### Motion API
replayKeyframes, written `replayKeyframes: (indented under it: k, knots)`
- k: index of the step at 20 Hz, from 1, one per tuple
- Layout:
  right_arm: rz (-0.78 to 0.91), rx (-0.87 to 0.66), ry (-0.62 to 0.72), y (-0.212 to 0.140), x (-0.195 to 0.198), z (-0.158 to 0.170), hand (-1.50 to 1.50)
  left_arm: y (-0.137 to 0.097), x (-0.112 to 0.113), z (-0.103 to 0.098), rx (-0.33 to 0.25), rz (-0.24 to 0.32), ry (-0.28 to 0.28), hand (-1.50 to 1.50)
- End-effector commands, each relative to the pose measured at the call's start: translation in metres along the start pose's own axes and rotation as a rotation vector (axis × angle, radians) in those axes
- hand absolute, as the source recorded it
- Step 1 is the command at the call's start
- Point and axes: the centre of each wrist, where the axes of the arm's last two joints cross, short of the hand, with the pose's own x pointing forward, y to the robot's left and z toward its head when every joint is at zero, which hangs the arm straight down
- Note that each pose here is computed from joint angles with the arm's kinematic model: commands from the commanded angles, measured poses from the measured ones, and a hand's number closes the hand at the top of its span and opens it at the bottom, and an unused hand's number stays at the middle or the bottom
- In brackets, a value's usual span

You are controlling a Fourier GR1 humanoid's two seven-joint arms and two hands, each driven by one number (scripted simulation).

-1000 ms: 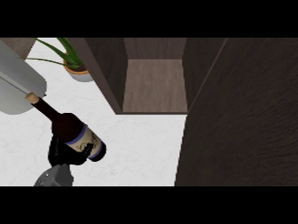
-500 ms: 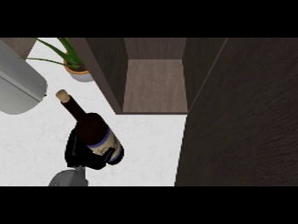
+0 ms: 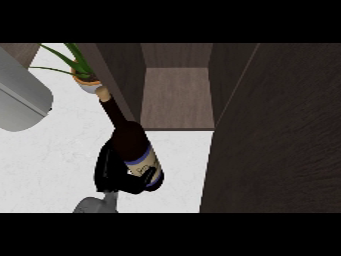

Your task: Pick up the wine, place it into the cabinet and close the cabinet

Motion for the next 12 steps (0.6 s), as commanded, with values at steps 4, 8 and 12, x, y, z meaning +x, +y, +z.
replayKeyframes:
  k: [4, 8, 12]
  knots:
    - [-0.036, 0.027, -0.002, -0.008, 0.002, 0.010, -1.50, -0.017, -0.024, 0.003, 0.068, 0.014, 0.046, 1.50]
    - [-0.041, 0.030, 0.015, 0.009, 0.013, 0.027, -1.50, -0.026, -0.028, -0.007, 0.103, -0.003, 0.041, 1.50]
    - [-0.023, 0.028, -0.006, -0.010, 0.009, 0.016, -1.50, -0.012, -0.041, -0.025, 0.115, -0.018, 0.057, 1.50]
